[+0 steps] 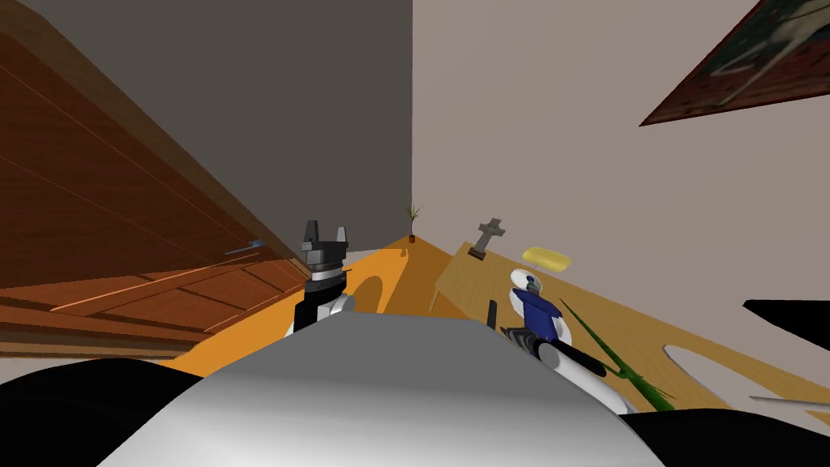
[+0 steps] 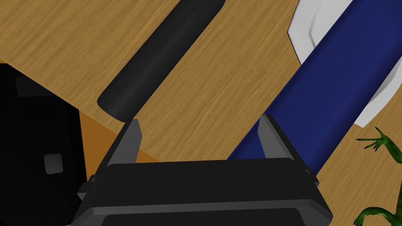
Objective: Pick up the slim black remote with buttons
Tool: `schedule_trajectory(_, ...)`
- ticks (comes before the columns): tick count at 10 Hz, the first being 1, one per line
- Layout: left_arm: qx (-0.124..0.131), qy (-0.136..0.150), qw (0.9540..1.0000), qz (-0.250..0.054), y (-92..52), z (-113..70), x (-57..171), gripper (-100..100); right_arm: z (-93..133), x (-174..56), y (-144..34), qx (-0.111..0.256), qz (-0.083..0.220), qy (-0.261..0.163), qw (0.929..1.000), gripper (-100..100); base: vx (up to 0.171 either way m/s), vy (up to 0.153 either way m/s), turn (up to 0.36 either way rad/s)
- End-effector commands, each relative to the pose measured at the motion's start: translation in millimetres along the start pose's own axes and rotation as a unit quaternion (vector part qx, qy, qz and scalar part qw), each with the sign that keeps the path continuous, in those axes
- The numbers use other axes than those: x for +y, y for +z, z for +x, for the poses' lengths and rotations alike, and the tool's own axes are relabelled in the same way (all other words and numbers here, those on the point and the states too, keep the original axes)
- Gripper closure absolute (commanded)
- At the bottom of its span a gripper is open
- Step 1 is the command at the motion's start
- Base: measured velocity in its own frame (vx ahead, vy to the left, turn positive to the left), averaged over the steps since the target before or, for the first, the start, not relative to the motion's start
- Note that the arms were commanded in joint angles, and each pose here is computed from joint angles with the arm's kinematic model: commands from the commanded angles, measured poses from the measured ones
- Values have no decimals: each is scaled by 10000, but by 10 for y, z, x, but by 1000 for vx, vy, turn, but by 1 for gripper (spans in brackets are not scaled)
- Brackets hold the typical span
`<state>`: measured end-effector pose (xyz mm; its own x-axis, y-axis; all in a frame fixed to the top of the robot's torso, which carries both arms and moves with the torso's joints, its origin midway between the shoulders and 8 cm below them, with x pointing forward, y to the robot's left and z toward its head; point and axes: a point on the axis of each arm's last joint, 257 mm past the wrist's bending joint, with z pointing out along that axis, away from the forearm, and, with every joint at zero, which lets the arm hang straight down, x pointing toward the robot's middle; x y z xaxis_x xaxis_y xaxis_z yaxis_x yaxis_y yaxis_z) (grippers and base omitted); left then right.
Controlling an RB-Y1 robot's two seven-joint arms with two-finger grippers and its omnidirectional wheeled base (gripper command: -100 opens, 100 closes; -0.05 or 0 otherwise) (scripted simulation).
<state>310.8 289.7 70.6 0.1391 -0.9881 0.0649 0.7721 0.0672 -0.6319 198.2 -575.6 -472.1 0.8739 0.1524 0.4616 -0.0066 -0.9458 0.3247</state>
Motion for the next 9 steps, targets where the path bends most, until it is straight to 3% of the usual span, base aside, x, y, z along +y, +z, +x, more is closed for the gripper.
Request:
schedule_trajectory(1, 0, 0, 10000, 0, 0, 0, 0, 0, -228, 43, -2, -291, 138, 475, 9984, -100, 41, 14, 165)
schedule_trajectory(3, 0, 0, 10000, 0, 0, 0, 0, 0, -313, 39, 7, -371, 143, 527, 9978, -100, 26, 2, 61)
schedule_trajectory(4, 0, 0, 10000, 0, 0, 0, 0, 0, -478, 77, -11, -584, 229, 944, 9936, -100, 33, 8, 205)
schedule_trajectory(5, 0, 0, 10000, 0, 0, 0, 0, 0, -543, 72, -7, -645, 231, 975, 9929, -100, 34, 2, 105)
schedule_trajectory(6, 0, 0, 10000, 0, 0, 0, 0, 0, -700, 108, -35, -847, 301, 1377, 9864, -100, 44, 9, 174)
schedule_trajectory(7, 0, 0, 10000, 0, 0, 0, 0, 0, -755, 104, -34, -899, 299, 1423, 9853, -100, 41, 4, 97)
schedule_trajectory(8, 0, 0, 10000, 0, 0, 0, 0, 0, -862, 141, -69, -1053, 352, 1820, 9770, -100, 48, 9, 190)
schedule_trajectory(9, 0, 0, 10000, 0, 0, 0, 0, 0, -951, 132, -71, -1135, 349, 1866, 9752, -100, 39, 0, 104)
